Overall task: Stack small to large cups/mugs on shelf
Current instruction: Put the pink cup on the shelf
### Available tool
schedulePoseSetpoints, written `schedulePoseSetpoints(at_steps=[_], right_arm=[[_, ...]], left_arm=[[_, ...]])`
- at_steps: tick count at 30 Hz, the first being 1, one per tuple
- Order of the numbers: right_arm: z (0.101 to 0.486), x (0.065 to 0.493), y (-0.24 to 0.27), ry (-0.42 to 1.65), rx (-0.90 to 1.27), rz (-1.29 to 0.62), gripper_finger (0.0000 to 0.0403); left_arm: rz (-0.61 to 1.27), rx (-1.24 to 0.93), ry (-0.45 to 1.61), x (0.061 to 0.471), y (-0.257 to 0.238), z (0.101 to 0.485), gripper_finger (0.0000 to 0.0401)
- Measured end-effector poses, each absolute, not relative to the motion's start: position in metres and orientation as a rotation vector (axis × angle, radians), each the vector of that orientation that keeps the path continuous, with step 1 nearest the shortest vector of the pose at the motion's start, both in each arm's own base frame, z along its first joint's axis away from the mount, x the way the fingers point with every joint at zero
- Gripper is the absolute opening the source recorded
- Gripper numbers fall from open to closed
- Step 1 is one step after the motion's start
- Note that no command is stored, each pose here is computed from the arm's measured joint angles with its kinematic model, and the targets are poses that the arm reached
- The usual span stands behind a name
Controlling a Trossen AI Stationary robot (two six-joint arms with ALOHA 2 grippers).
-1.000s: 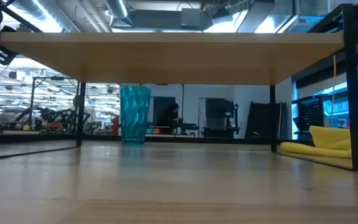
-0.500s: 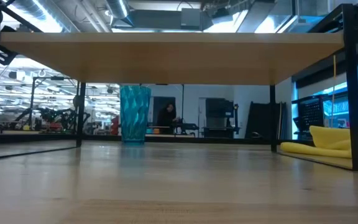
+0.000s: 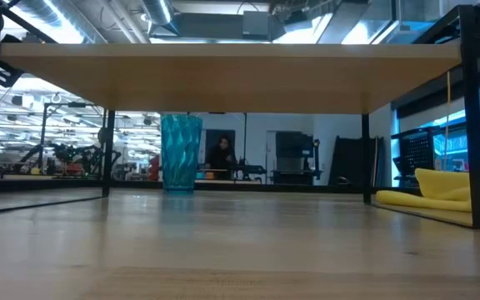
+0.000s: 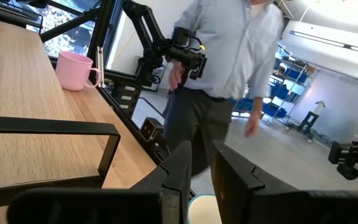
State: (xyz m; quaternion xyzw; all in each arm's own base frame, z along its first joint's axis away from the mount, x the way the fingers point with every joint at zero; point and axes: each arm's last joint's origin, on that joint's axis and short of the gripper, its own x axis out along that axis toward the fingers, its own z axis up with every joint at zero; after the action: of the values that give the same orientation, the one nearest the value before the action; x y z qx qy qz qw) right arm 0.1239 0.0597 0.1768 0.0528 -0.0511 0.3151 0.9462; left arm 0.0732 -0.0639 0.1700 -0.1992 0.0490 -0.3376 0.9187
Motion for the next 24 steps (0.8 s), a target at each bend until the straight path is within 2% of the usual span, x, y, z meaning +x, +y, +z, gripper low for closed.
schedulePoseSetpoints(at_steps=[11, 14, 17, 19, 21, 24], right_arm=[[0.180, 0.124, 0.060, -0.133, 0.109, 0.643, 0.0062], [0.204, 0.119, 0.055, -0.380, 0.203, 0.578, 0.0062], [0.246, 0.110, 0.044, -0.718, 0.315, 0.371, 0.0062], [0.277, 0.109, 0.042, -0.845, 0.282, 0.275, 0.0062], [0.305, 0.121, 0.046, -0.771, 0.232, 0.258, 0.0062], [0.342, 0.153, 0.051, -0.393, 0.215, 0.234, 0.0062]], left_arm=[[-0.694, -0.409, 0.102, 0.073, -0.064, 0.170, 0.0053], [-0.694, -0.409, 0.101, 0.073, -0.064, 0.170, 0.0053], [-0.694, -0.409, 0.101, 0.073, -0.064, 0.170, 0.0053], [-0.694, -0.409, 0.101, 0.073, -0.064, 0.170, 0.0053], [-0.694, -0.409, 0.101, 0.073, -0.064, 0.170, 0.0053], [-0.694, -0.410, 0.101, 0.073, -0.064, 0.170, 0.0053]])
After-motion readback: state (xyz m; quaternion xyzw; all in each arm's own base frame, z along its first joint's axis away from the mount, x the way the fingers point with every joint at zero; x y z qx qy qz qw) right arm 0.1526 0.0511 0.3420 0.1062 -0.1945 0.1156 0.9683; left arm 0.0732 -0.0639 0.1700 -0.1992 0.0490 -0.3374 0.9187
